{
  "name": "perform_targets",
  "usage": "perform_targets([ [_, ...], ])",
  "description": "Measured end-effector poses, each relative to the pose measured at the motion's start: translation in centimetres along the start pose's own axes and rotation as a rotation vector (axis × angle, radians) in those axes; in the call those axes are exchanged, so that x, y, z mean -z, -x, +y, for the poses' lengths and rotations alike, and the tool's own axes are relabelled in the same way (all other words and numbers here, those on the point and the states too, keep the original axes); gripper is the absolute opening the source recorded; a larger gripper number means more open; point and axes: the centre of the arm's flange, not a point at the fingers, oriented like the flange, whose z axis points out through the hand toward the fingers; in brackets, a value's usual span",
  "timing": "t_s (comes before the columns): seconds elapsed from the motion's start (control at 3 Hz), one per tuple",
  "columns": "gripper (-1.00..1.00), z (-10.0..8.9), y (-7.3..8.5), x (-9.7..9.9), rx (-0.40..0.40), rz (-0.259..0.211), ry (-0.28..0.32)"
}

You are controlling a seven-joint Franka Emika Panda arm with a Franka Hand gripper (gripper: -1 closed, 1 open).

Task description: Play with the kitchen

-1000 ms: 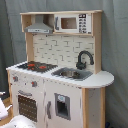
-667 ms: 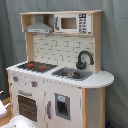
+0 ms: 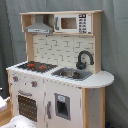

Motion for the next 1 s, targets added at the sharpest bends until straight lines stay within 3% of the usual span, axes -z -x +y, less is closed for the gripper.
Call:
perform_targets([
  [1.0, 1.00, 2.5, -0.2, -3.2, 0.257, 0.079, 0.038],
])
